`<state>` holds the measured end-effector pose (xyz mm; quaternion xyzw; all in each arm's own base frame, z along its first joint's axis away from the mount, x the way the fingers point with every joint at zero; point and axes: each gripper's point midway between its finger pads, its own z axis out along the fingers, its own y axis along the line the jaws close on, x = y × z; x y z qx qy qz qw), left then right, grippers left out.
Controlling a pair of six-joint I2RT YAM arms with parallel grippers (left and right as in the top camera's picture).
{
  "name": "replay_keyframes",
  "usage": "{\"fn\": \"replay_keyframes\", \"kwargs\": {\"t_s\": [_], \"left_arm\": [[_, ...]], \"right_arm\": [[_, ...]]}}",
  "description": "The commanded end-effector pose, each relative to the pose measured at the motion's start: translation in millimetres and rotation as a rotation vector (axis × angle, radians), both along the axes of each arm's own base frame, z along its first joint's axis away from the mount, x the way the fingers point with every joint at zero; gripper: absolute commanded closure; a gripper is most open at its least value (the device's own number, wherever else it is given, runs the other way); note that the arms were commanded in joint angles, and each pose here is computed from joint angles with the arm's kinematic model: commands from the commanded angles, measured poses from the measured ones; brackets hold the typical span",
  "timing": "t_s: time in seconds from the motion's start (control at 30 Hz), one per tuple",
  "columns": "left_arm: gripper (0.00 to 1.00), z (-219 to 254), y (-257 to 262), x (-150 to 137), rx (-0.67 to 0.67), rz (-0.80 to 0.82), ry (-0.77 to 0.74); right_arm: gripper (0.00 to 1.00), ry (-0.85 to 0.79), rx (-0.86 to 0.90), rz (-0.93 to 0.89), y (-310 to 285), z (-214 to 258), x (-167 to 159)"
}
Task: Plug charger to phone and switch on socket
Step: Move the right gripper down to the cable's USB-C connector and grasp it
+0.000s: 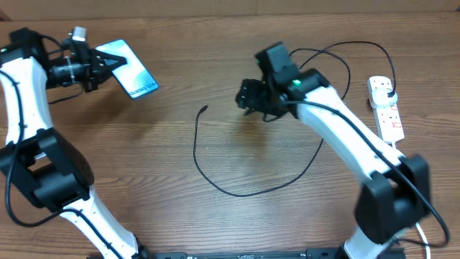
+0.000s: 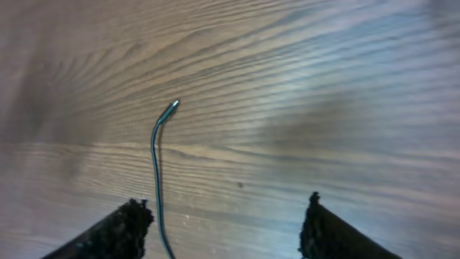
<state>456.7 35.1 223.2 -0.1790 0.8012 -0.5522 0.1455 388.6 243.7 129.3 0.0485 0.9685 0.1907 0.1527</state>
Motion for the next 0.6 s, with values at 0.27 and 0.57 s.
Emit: {"fn": "replay_keyframes", "kwargs": {"t_s": [0.27, 0.57], "left_arm": [[0.96, 42, 20, -7, -0.028, 0.064, -0.063], [0.96, 37, 19, -9, -0.012, 0.066, -0.034]], "right_arm": [[0.38, 0.003, 0.048, 0.033, 89, -42, 6], [0.48, 0.011, 0.098, 0.027, 120, -71, 7]]}}
